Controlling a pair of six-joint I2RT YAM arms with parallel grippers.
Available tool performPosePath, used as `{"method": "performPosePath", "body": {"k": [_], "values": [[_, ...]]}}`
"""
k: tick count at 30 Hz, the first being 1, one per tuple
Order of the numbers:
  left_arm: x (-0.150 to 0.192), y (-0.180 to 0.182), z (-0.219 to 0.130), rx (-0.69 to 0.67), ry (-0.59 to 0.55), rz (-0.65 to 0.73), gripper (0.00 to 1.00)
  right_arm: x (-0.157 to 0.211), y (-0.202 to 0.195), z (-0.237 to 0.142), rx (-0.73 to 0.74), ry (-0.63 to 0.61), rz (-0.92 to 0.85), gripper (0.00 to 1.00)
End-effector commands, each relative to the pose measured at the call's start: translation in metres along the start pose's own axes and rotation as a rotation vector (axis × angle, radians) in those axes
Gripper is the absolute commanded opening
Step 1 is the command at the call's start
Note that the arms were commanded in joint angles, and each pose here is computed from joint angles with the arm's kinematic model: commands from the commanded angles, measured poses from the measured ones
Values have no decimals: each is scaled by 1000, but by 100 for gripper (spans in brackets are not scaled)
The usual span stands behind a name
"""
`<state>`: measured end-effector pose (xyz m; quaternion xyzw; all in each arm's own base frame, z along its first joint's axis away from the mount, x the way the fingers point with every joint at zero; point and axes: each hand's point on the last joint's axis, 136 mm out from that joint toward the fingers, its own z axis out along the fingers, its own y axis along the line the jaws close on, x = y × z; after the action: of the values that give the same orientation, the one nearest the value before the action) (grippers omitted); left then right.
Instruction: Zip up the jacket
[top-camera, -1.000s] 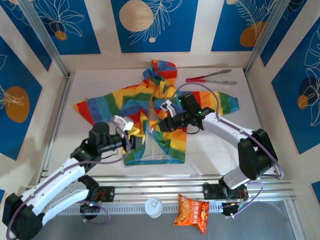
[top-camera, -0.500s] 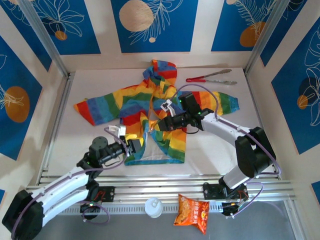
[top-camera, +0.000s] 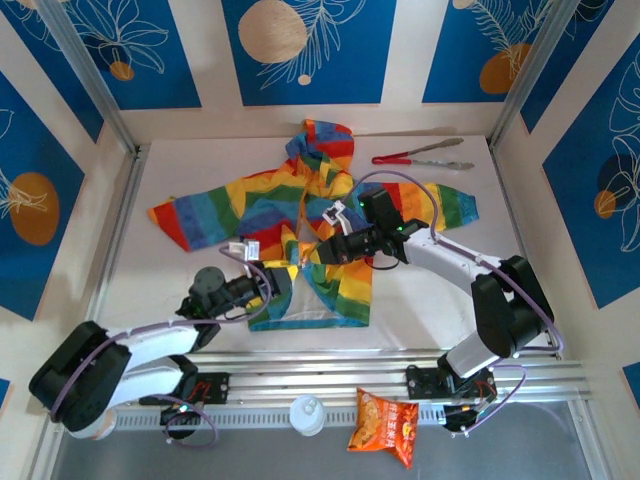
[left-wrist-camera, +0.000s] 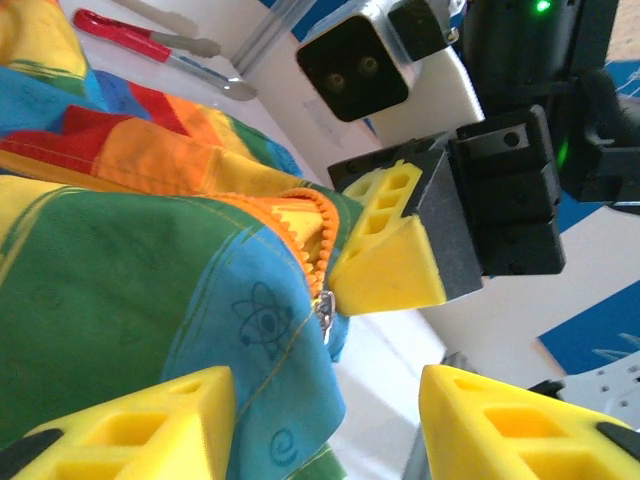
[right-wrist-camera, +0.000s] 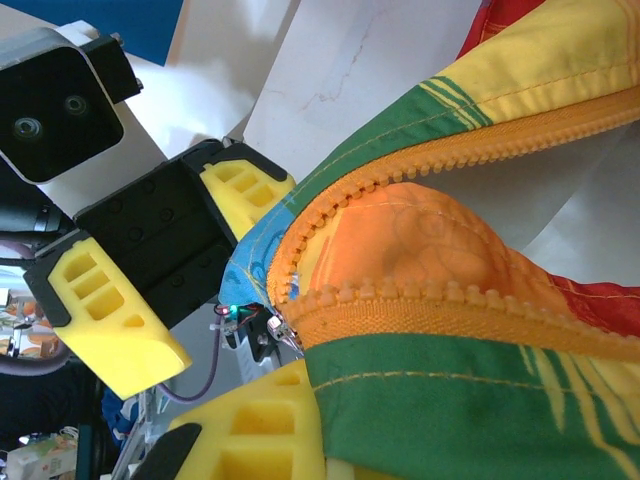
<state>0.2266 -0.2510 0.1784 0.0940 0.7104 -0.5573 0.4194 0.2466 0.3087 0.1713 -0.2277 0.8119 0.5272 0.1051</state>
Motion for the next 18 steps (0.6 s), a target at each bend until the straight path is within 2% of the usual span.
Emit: {"method": "performPosePath", "body": {"k": [1, 3, 10, 15, 18], "values": [[-23, -33, 4, 151, -69, 12, 49, 2, 14, -3, -44, 1, -21, 0], [-22, -32, 6, 161, -65, 8, 47, 3, 14, -2, -45, 5, -21, 0], [-26, -32, 14, 191, -85, -7, 25, 5, 14, -1, -40, 7, -21, 0], [-23, -28, 13, 162, -72, -5, 5, 4, 14, -3, -31, 4, -27, 0], [-22, -26, 11, 131, -52, -3, 0, 3, 15, -7, -20, -10, -36, 0]]}}
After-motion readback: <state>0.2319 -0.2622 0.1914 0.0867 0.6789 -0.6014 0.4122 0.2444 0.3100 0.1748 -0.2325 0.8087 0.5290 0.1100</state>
